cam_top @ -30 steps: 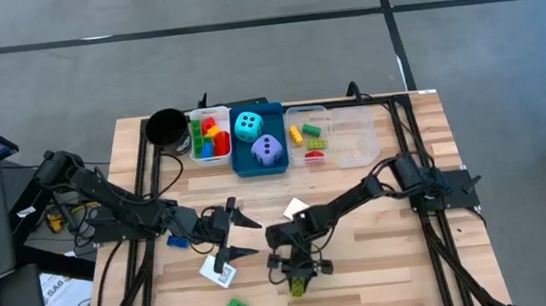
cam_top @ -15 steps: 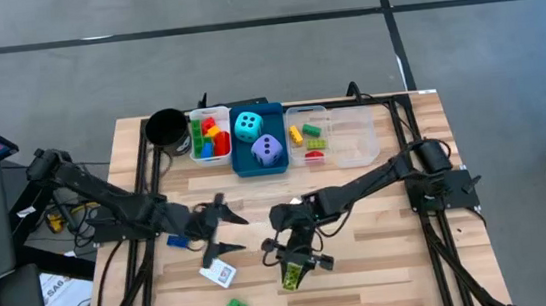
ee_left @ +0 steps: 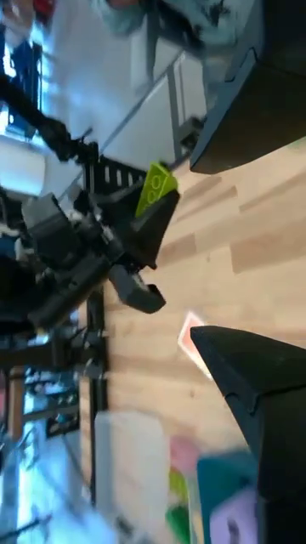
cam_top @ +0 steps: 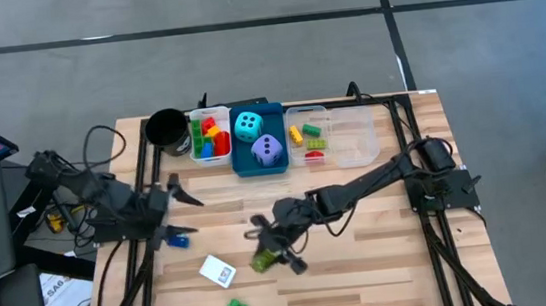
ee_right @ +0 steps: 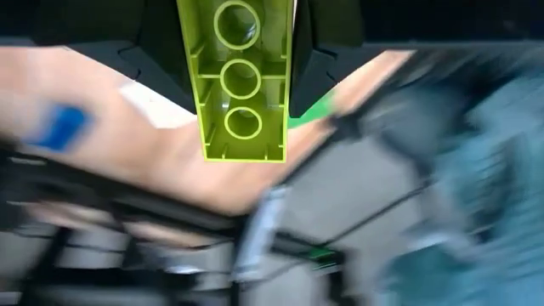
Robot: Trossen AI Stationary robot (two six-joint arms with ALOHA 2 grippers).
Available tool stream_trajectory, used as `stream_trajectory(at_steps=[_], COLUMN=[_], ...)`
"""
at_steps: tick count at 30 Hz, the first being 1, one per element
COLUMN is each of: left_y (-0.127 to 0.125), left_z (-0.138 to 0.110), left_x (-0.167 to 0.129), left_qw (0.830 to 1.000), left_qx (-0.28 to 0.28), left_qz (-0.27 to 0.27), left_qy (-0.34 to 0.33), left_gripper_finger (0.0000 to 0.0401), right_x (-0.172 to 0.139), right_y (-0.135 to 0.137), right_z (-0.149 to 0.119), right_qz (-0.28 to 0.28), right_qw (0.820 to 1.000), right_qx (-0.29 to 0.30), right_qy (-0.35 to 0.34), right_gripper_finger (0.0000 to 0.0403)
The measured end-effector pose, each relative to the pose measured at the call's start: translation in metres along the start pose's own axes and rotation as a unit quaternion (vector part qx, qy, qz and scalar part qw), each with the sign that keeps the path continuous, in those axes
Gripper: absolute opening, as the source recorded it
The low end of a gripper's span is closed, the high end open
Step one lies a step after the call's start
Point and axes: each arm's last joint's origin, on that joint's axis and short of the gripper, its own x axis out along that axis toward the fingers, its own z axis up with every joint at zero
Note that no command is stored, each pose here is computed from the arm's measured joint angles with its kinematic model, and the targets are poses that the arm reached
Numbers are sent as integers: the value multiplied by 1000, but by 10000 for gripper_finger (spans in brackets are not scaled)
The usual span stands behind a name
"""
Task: Pick & Place Toys
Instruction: Put the small green game piece into the left transparent bin
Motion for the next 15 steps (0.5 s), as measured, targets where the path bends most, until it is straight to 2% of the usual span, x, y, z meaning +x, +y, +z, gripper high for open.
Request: stream_trajectory(at_steps=[4, 6, 8, 11, 15], left_y=[7, 9, 11, 13, 12], left_z=[-6, -10, -13, -17, -18], left_x=[-13, -16, -17, -17, -14], left_qw=[999, 998, 995, 993, 992], left_qx=[16, 23, 29, 35, 39], left_qz=[39, 60, 82, 100, 102], left_qy=[10, 25, 40, 61, 69], left_gripper_finger=[301, 301, 301, 301, 301], right_x=[-4, -7, -11, -18, -31], right_y=[-15, -23, -30, -40, -50], right_z=[5, 5, 5, 3, 1], right_qz=[-130, -213, -298, -434, -600], right_qw=[990, 975, 951, 897, 794], right_qx=[39, 64, 79, 84, 93], right_qy=[-23, -31, -32, -26, -20], right_gripper_finger=[137, 137, 137, 137, 139])
